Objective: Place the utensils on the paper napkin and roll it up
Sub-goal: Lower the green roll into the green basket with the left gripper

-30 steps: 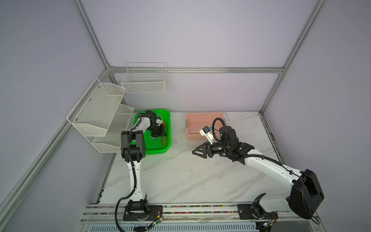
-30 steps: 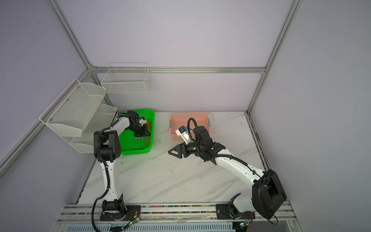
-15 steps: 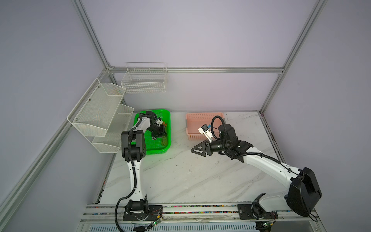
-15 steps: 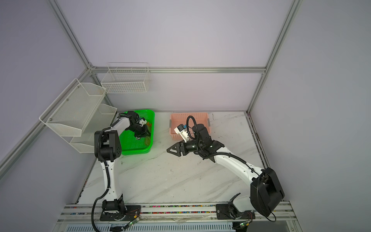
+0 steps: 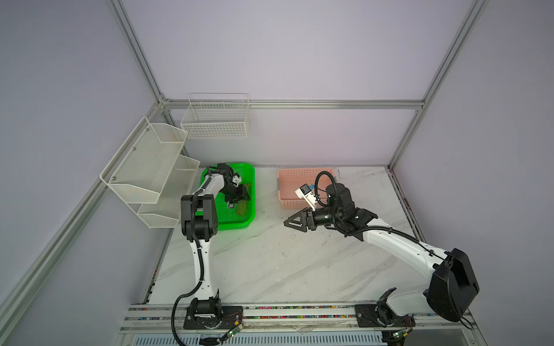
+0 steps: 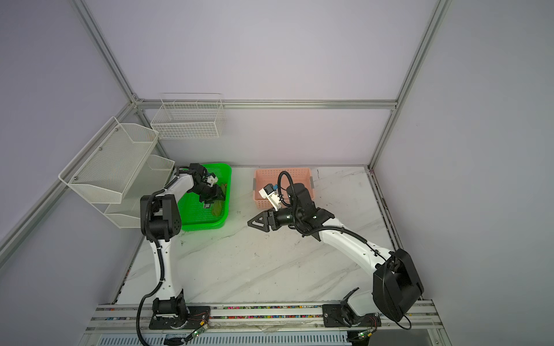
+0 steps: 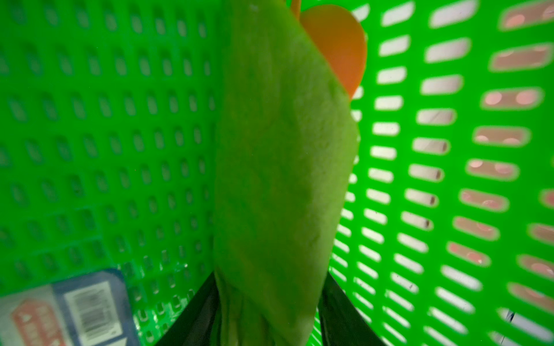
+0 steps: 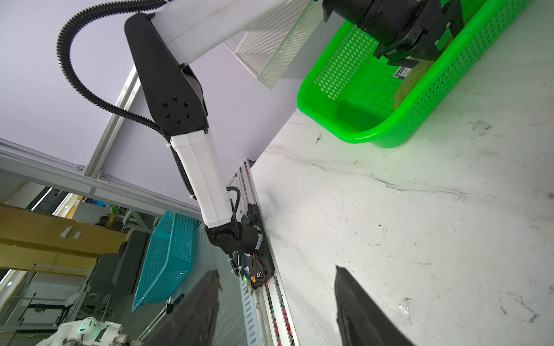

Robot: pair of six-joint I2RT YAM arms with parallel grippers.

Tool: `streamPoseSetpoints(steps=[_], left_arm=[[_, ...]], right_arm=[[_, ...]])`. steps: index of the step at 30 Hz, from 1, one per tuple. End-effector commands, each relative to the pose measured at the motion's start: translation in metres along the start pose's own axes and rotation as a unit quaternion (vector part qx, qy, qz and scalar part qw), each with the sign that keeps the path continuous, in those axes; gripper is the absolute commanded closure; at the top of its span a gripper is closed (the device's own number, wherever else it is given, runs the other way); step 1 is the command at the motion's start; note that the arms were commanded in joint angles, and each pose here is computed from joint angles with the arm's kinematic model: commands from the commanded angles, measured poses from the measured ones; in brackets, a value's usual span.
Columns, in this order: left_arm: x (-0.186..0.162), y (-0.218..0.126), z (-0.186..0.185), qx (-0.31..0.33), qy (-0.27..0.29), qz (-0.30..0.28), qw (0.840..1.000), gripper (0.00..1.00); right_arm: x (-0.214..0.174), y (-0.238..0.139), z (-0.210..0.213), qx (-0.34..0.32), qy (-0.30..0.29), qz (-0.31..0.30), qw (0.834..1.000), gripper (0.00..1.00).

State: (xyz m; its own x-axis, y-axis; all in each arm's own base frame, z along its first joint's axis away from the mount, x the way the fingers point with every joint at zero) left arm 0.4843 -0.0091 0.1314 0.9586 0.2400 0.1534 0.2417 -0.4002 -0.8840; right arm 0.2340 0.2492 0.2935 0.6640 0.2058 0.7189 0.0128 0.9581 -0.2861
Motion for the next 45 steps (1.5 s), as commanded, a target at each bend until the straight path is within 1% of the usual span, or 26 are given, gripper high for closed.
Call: streamPoseSetpoints(steps=[1,5,8,9,10,11,13,18,20,21,24,31,38,45], left_arm=[[0.010,-0.022,0.008,0.043,-0.006,-0.043,0.998,0.48],[0.010,-0.029,0.010,0.053,-0.013,-0.056,0.997,0.46],[0.011,-0.032,0.014,0.061,-0.025,-0.064,0.996,0.42],[0.011,-0.032,0.014,0.060,-0.028,-0.067,0.996,0.30],[0.010,-0.033,0.014,0.060,-0.029,-0.069,0.995,0.21],[0.010,-0.033,0.016,0.062,-0.031,-0.071,0.995,0.15],[0.010,-0.034,0.016,0.069,-0.035,-0.075,0.994,0.13],[0.010,-0.040,0.016,0.068,-0.032,-0.091,0.993,0.14],[0.011,-0.043,0.018,0.067,-0.032,-0.097,0.993,0.15],[0.011,-0.045,0.019,0.067,-0.046,-0.100,0.992,0.16],[0.011,-0.048,0.023,0.084,-0.053,-0.108,0.989,0.18],[0.016,-0.058,0.024,0.092,-0.058,-0.132,0.985,0.22],[0.017,-0.051,0.028,0.089,-0.062,-0.124,0.986,0.24],[0.018,-0.045,0.034,0.103,-0.063,-0.122,0.985,0.26]], right_arm=[[0.013,-0.003,0.008,0.016,-0.021,-0.017,1.000,0.37],[0.013,-0.003,0.008,0.017,-0.020,-0.018,0.999,0.38],[0.015,-0.004,0.009,0.018,-0.019,-0.020,0.999,0.38],[0.015,-0.004,0.010,0.018,-0.019,-0.021,0.999,0.38],[0.016,-0.005,0.011,0.019,-0.020,-0.023,0.999,0.38],[0.017,-0.005,0.012,0.019,-0.020,-0.024,0.999,0.38],[0.018,-0.006,0.013,0.020,-0.020,-0.026,0.999,0.38],[0.019,-0.007,0.015,0.022,-0.019,-0.030,0.999,0.39],[0.019,-0.007,0.015,0.023,-0.018,-0.030,0.999,0.39],[0.019,-0.007,0.015,0.022,-0.018,-0.030,0.999,0.39],[0.020,-0.008,0.016,0.025,-0.018,-0.032,0.999,0.39],[0.020,-0.007,0.015,0.026,-0.015,-0.035,0.999,0.40],[0.021,-0.007,0.016,0.027,-0.016,-0.037,0.999,0.40],[0.022,-0.007,0.016,0.027,-0.015,-0.037,0.999,0.41]])
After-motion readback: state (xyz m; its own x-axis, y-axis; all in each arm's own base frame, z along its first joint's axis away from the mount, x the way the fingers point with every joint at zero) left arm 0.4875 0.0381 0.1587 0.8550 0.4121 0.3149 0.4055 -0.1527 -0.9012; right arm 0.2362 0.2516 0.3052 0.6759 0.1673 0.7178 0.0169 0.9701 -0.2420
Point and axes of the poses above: each gripper's point midway between its finger pads, its own y axis out along the fingers, its own z axis along the line the jaws close on, x = y × z, the point moved 10 cm from there along -y, back along the fingers, and after that the axes turned 7 degrees about -y, right-handed, at the moved point
